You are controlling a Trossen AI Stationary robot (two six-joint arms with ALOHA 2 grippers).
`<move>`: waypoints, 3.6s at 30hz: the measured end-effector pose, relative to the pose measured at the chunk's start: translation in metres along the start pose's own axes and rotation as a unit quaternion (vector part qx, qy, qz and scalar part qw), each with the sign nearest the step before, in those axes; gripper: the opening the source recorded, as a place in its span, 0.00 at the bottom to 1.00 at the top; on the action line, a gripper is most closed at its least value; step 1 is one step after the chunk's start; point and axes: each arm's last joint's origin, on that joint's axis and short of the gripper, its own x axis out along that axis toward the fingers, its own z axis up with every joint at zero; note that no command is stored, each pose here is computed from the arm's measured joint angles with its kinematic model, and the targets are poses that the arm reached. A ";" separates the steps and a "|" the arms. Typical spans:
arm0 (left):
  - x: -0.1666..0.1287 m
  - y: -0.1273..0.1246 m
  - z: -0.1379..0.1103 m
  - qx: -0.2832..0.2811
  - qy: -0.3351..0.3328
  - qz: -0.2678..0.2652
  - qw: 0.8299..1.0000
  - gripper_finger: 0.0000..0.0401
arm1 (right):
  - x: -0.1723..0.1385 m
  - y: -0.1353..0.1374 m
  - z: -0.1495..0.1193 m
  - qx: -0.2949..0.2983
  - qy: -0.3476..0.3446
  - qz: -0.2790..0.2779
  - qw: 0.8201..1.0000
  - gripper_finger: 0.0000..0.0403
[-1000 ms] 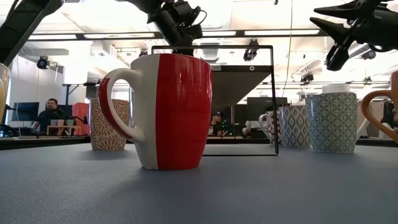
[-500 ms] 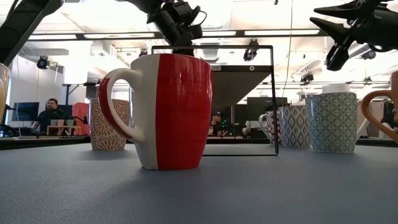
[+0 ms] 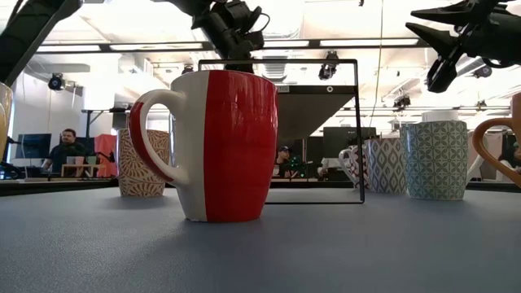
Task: Place coffee mugs
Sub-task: Put the blue mug on the shelf, then put the yellow patterned mug on the shelf
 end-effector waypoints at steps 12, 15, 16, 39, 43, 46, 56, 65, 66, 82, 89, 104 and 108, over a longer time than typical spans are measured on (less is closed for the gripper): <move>-0.020 -0.004 0.000 0.011 -0.001 0.000 1.000 0.22 | 0.000 0.000 0.000 0.000 0.000 0.000 1.000 0.15; -0.030 -0.006 -0.001 0.011 -0.002 0.001 1.000 0.22 | 0.000 0.000 0.000 0.000 0.000 0.000 1.000 0.15; -0.034 -0.007 -0.002 0.011 0.000 0.000 1.000 0.22 | 0.000 0.000 0.000 0.000 0.000 0.000 1.000 0.15; -0.072 -0.116 -0.119 -0.097 0.119 -0.086 0.984 0.22 | 0.000 0.000 0.000 0.000 0.000 0.000 1.000 0.15; -0.070 -0.147 -0.144 -0.089 0.117 -0.088 0.985 0.22 | 0.000 0.000 0.000 0.000 0.000 0.000 1.000 0.15; -0.067 -0.164 -0.157 -0.089 0.122 -0.074 0.986 0.22 | 0.000 0.000 0.000 0.000 0.000 0.000 1.000 0.15; -0.047 -0.185 -0.177 -0.096 0.152 -0.059 0.982 0.29 | 0.000 0.000 0.000 0.000 0.000 0.000 1.000 0.15; -0.026 -0.186 -0.179 -0.068 0.190 -0.023 0.979 0.35 | 0.000 0.000 0.000 0.000 0.000 0.000 1.000 0.15; -0.023 -0.187 -0.180 -0.068 0.196 -0.023 0.978 0.35 | 0.000 0.000 0.000 0.000 0.000 0.000 1.000 0.15; -0.019 -0.188 -0.167 -0.083 0.199 -0.048 0.975 0.03 | 0.000 0.000 0.000 0.000 0.000 0.000 1.000 0.15; -0.046 -0.180 -0.132 -0.077 0.159 -0.043 0.983 0.02 | 0.000 0.000 0.000 0.000 0.000 0.000 1.000 0.15; -0.091 -0.165 -0.070 -0.015 0.076 -0.003 0.997 0.02 | 0.000 0.000 0.000 0.000 0.000 0.000 1.000 0.15; -0.080 -0.165 -0.062 0.008 0.100 0.009 0.995 0.02 | 0.000 0.000 0.000 0.000 0.000 0.000 1.000 0.15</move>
